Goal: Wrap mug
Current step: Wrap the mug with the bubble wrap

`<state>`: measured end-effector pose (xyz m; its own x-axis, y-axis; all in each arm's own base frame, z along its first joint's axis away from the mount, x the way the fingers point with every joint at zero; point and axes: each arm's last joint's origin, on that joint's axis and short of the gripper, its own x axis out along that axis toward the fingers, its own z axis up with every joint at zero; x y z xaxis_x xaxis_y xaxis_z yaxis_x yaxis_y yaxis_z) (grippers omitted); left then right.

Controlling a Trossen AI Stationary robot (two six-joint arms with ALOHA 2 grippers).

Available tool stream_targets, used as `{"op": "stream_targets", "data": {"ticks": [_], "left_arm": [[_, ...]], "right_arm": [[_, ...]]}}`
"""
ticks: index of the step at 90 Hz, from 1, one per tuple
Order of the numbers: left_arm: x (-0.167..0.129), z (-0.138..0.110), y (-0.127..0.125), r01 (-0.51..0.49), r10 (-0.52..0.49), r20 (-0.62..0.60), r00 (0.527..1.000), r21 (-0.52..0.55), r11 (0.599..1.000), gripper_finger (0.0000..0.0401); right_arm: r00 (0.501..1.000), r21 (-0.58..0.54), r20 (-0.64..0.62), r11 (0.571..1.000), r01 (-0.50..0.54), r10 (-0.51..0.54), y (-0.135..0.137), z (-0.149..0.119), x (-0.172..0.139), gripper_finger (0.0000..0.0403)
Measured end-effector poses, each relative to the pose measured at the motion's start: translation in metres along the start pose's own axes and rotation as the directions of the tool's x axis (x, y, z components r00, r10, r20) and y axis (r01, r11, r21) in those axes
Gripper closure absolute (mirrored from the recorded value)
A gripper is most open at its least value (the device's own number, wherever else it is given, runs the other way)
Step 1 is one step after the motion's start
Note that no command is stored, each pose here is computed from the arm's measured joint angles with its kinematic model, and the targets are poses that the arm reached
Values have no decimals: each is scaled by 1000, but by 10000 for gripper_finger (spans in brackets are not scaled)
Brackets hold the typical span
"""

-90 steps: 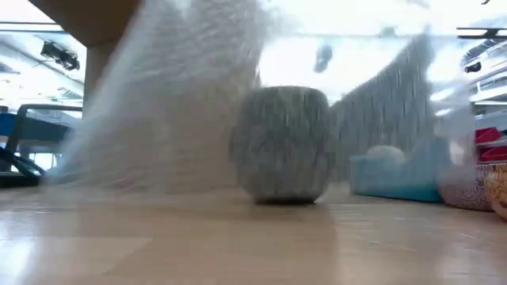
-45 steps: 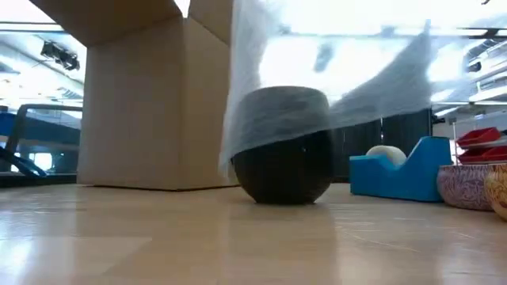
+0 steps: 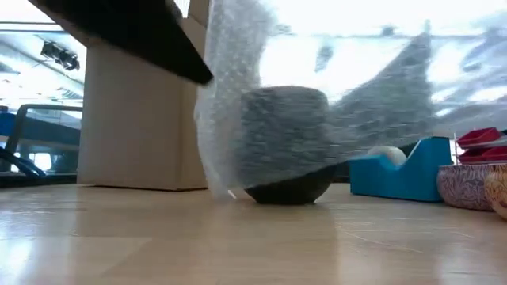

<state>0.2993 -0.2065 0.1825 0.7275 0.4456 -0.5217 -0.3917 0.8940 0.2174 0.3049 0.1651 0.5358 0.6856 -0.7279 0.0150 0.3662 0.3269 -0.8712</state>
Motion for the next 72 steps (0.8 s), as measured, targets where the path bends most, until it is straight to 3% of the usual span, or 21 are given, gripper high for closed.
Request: {"op": "stream_targets", "data": {"ticks": [17,36,56,72], "left_arm": [[26,-10,11,40,-41,-1,999,-230,972,169],[52,-14,26,87,-109,-26,994,-434,897,119],[61,-10,30,159,-144,66,987,-417,895,117],[66,-5,34,144,-115,98,989,-392,909,167]], "right_arm": [[1000,-1,5,1000,-2,2,1,0,1,403],[1000,5,10,1000,-5,5,1,1,-1,403],[1000,6,15,1000,-8,8,1,1,-2,403],[1000,6,16,1000,-9,9,1,1,-3,403]]}}
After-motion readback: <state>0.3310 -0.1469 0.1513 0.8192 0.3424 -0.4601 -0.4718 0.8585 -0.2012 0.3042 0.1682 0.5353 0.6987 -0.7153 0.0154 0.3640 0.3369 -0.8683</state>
